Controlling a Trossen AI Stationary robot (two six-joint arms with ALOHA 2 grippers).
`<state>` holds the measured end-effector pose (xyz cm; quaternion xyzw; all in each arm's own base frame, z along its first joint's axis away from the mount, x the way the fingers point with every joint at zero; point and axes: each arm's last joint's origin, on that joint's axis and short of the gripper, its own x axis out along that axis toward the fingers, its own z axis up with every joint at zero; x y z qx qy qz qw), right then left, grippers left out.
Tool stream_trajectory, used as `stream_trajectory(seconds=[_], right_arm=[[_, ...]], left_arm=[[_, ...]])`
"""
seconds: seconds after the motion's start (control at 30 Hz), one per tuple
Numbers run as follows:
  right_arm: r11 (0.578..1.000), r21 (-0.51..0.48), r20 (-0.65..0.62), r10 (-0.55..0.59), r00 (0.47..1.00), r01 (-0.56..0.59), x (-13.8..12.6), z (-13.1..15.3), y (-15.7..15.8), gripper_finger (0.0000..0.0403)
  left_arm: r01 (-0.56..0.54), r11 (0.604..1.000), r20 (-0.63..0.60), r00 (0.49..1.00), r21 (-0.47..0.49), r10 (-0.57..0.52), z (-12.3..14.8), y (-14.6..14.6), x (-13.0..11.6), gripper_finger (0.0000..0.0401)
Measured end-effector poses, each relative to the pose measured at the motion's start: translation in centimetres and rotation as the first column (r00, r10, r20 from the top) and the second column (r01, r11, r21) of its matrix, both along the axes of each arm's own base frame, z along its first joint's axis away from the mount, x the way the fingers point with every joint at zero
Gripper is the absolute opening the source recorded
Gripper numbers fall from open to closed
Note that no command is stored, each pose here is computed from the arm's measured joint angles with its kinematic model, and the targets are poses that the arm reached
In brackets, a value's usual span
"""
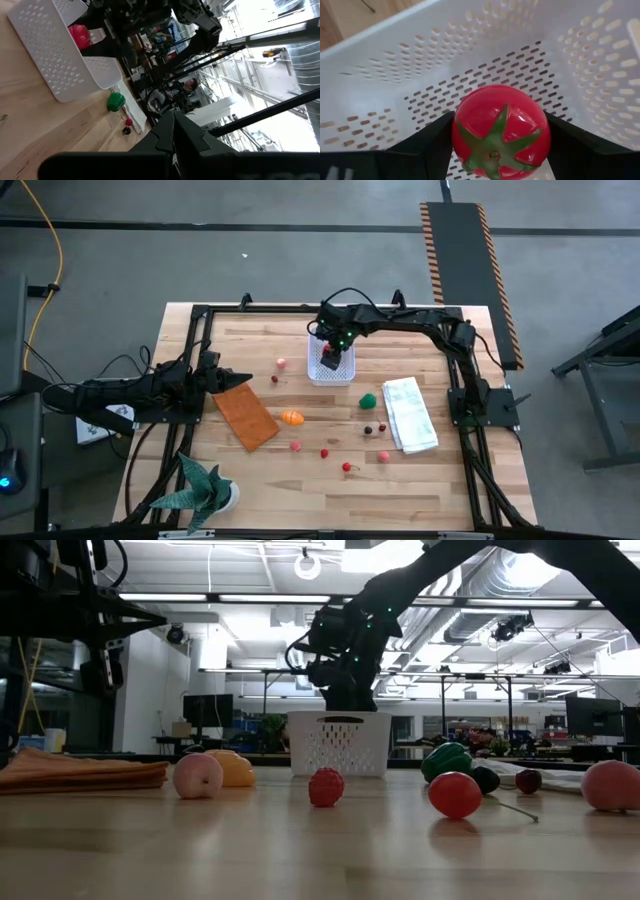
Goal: Pick and placing Produce into tupperware
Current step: Put the tomato into the white bin, then put the bell pepper into the white bin
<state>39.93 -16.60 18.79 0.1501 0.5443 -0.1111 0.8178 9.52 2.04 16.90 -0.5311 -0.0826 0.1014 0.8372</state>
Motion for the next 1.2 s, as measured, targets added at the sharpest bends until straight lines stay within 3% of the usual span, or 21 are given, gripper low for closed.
stream_trajectory(seconds=[0.47, 0.73, 1.2], right_arm=[[0.999, 0.032, 0.013, -0.016, 1.000, 0.015, 0.03, 0.04, 0.03, 0.0249], [0.998, 0.049, 0.020, -0.027, 0.999, 0.026, 0.04, 0.05, 0.00, 0.0278], [0.998, 0.048, 0.018, -0.030, 0.999, 0.029, 0.04, 0.05, -0.01, 0.0282]], left_arm=[[0.000, 1.000, 0.000, 1.000, 0.001, 0.000, -0.01, 0.00, 0.00, 0.0001], [0.000, 1.000, -0.001, 1.000, 0.001, 0.000, -0.01, 0.00, 0.00, 0.0001], [0.001, 1.000, -0.001, 1.000, 0.001, -0.001, 0.00, -0.01, 0.00, 0.0001]])
